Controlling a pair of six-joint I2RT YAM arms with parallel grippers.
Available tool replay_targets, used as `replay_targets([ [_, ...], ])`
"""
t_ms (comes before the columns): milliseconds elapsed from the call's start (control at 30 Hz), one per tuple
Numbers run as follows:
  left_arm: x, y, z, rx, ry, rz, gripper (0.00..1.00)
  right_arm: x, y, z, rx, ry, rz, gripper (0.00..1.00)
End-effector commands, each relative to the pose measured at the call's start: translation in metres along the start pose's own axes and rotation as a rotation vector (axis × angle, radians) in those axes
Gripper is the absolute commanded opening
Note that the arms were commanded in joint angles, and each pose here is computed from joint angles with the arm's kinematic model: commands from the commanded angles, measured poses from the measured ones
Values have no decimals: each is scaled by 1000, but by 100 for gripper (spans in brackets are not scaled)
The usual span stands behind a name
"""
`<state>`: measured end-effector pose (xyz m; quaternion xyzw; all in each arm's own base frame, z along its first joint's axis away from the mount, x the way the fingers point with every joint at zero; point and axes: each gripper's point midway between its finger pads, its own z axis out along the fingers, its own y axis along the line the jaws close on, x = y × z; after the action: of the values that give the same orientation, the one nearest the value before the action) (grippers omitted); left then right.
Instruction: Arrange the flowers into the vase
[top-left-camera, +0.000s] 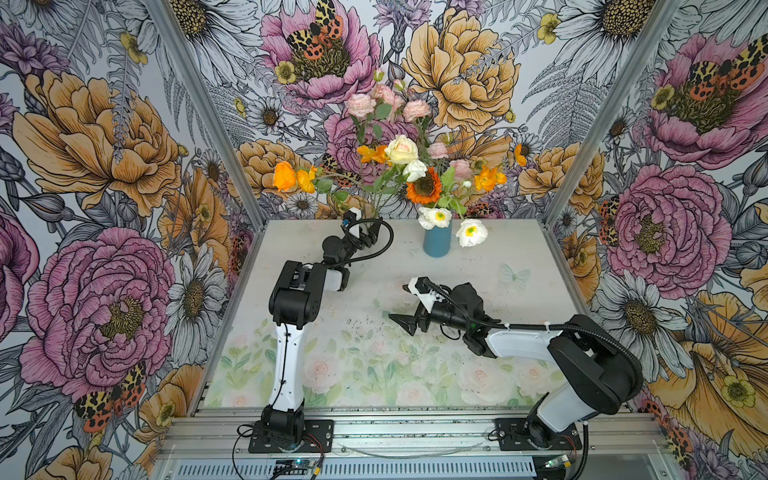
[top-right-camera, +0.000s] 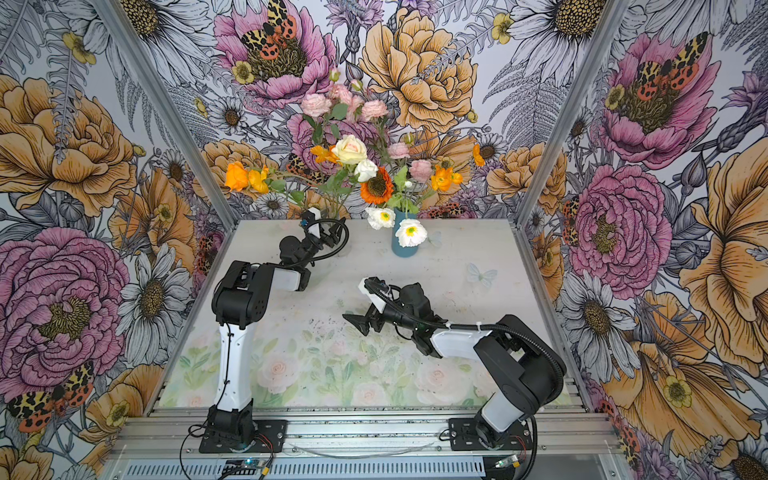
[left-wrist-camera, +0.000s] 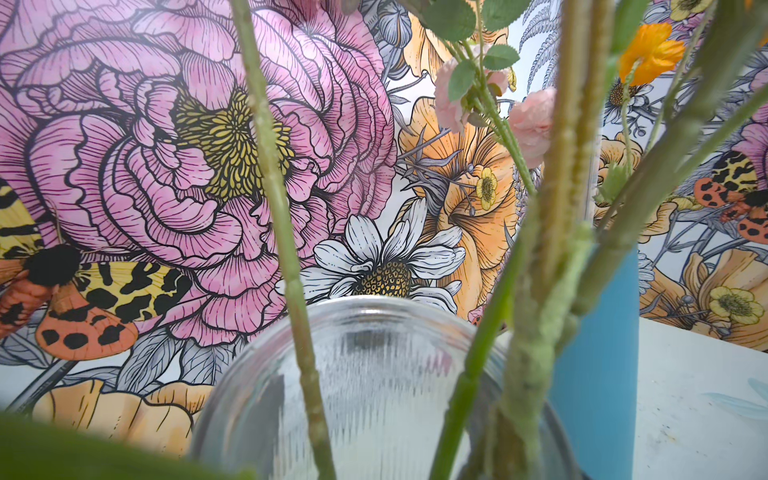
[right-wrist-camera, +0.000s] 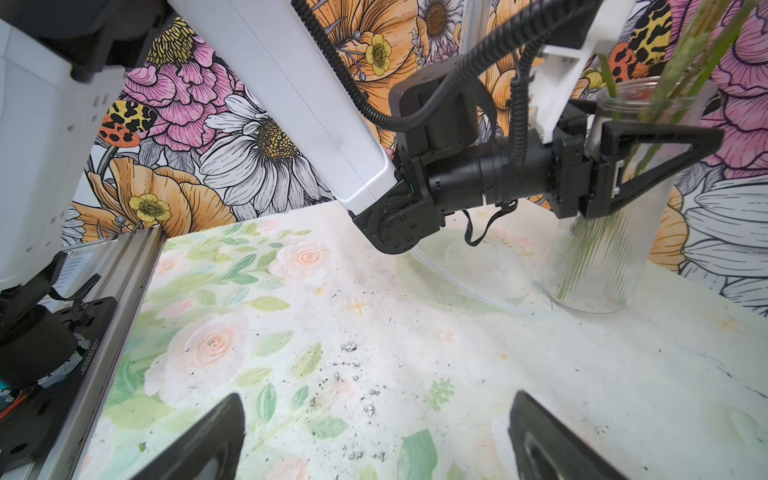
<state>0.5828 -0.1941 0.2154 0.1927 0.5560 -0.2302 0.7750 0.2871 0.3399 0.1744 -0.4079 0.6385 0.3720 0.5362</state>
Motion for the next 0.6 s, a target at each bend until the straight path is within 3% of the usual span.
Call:
replay_targets([
  [0, -34, -6, 14, 3, -72, 99, 29, -6, -1, -1, 3, -28, -4, 99],
  [567, -18, 19, 25, -53, 5, 72, 31, -4, -1, 1, -8, -21, 2, 100],
])
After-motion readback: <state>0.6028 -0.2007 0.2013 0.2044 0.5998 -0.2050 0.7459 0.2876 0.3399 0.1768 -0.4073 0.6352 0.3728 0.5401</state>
